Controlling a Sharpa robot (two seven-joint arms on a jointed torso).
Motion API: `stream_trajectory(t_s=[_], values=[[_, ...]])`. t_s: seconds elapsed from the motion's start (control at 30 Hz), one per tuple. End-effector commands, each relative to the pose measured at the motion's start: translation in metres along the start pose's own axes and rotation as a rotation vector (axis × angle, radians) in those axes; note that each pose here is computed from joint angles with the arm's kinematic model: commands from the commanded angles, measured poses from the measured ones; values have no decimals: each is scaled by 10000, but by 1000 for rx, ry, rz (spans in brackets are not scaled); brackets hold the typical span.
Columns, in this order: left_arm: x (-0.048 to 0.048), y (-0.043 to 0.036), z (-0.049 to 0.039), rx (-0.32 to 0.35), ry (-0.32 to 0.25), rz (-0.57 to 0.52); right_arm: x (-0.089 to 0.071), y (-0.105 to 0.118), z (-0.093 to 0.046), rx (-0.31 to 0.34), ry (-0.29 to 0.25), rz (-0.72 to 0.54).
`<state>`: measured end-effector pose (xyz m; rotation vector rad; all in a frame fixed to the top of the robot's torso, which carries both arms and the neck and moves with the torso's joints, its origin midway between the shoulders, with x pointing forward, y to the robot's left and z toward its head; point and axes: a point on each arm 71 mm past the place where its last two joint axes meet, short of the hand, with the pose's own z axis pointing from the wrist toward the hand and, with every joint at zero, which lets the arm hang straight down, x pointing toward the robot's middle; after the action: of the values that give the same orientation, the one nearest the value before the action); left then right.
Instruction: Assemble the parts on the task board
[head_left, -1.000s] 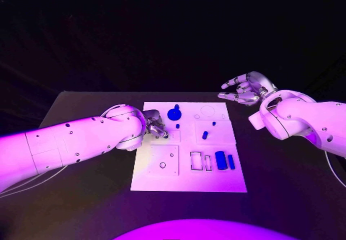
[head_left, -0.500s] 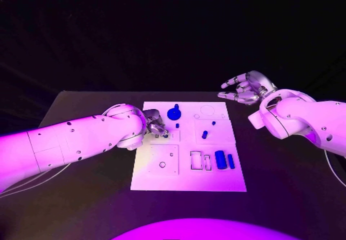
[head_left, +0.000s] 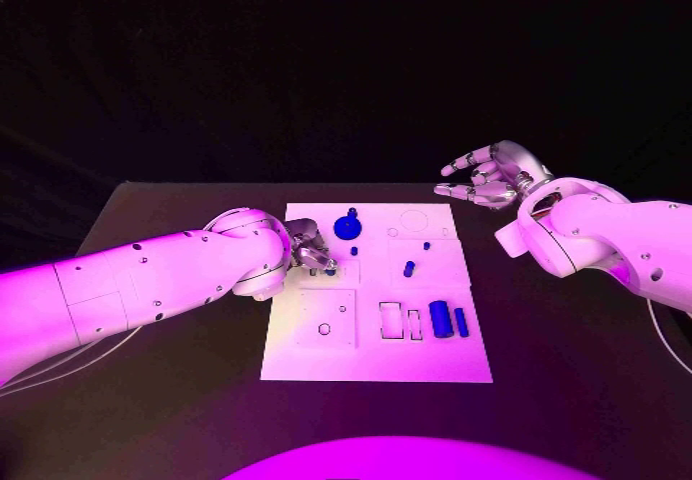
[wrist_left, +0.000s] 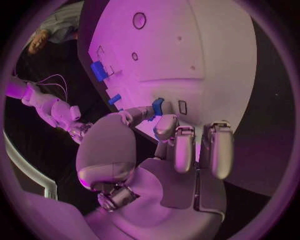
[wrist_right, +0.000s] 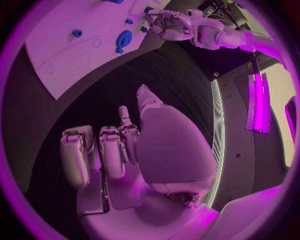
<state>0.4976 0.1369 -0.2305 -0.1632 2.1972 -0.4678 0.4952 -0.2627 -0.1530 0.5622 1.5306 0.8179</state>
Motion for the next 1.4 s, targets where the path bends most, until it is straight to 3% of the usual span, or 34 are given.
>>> stream_trajectory(t_s=[0.03, 0.7, 1.4], values=[[42, -23, 4, 15, 24, -3, 13, 9, 2, -11, 12, -9], [21, 9, 24, 3, 19, -7, 21, 12, 1, -11, 18, -4], [-47, 103, 2, -14, 14, -71, 21, 0, 5, -11, 33, 5]])
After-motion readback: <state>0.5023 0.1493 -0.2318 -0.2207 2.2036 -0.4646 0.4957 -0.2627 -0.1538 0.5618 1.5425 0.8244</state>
